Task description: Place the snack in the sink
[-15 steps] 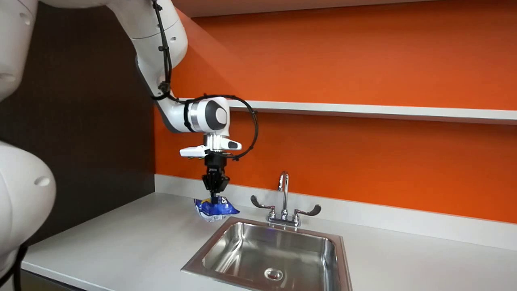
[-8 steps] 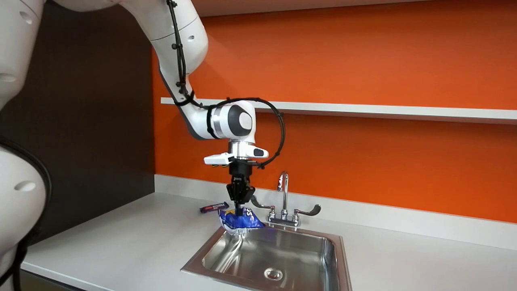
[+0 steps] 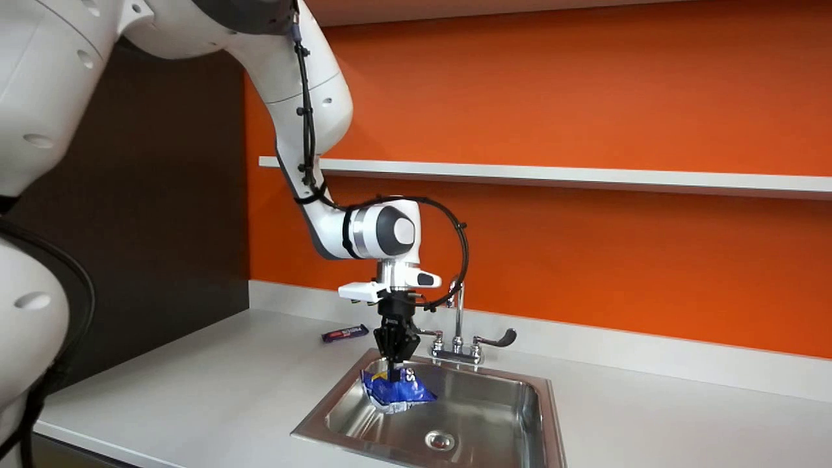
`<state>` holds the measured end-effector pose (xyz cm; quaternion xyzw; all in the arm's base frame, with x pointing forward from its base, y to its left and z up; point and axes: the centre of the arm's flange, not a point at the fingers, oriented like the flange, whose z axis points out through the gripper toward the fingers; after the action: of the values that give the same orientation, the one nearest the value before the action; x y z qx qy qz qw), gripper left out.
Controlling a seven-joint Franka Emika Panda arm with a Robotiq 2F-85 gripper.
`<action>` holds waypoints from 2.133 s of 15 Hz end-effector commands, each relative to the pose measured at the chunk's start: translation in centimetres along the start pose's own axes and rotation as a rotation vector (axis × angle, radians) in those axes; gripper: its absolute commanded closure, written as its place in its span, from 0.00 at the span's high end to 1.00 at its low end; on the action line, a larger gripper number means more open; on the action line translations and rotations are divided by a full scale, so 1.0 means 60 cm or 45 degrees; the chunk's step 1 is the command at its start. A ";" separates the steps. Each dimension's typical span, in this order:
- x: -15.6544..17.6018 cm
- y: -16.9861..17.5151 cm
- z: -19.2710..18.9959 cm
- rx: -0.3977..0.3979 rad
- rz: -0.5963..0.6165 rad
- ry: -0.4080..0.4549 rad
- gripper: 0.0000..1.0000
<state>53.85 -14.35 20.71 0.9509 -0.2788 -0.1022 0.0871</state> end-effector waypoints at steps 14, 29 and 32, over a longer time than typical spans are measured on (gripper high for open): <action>0.038 -0.045 0.148 0.028 -0.057 0.084 0.00; -0.009 -0.016 0.090 0.051 -0.097 0.075 0.87; -0.052 0.007 0.065 0.082 -0.182 0.042 1.00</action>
<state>53.42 -13.98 14.10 0.9656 -0.2385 -0.0689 0.0776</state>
